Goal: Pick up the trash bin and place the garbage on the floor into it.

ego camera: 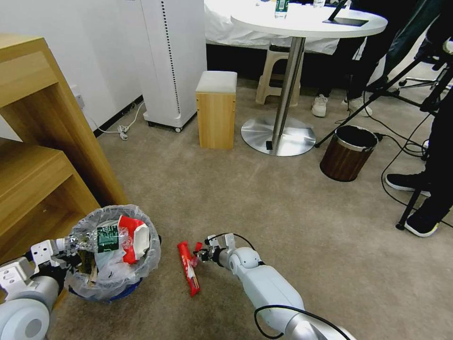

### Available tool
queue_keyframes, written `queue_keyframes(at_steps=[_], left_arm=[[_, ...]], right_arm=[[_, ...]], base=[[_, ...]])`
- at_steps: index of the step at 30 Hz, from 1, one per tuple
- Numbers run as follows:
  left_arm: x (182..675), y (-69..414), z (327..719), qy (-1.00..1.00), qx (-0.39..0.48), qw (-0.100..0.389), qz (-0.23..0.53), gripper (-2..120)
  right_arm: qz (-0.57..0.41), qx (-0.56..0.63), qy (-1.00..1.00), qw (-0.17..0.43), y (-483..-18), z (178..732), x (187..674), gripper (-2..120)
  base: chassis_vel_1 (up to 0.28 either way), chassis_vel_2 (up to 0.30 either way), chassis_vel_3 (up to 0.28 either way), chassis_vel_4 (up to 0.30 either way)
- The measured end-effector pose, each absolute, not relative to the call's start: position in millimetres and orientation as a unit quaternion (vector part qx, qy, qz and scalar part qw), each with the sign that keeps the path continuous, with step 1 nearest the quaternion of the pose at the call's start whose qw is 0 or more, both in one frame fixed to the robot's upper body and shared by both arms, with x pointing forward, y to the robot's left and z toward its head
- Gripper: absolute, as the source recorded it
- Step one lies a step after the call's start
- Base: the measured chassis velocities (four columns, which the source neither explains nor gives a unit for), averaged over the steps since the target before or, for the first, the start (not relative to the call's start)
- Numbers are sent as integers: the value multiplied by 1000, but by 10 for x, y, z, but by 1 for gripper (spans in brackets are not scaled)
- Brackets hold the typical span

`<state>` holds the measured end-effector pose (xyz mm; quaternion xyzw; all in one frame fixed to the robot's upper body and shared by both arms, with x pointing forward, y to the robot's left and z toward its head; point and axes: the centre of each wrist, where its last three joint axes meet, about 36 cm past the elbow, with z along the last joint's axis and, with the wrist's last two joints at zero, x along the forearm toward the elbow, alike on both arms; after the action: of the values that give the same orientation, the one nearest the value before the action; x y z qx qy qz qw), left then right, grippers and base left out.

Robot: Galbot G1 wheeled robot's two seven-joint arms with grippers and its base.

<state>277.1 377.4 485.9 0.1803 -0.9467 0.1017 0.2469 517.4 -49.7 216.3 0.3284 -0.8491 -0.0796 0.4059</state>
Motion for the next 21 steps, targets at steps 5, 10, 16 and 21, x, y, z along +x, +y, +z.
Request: queue_keyframes(at_steps=[5,10,16,21], left_arm=[[2759,3773,4861,-947,181,246,101,1],[2760,3772,4862,-947,181,245,100,1],[2780,3749,4849,-948,178,244,101,1],[2778,3726,4826,-947,178,245,103,1]], right_arm=[[-76,329,-852,400,-488,2184,5176,0],[-91,357,-860,354,-322,2398,5100,0],[-105,387,-875,273,-563,2782,5046,0],[-99,394,-879,249,-727,2912,5069,0]], base=[[0,0,0,0],[0,0,0,0],[0,0,0,0],[0,0,0,0]])
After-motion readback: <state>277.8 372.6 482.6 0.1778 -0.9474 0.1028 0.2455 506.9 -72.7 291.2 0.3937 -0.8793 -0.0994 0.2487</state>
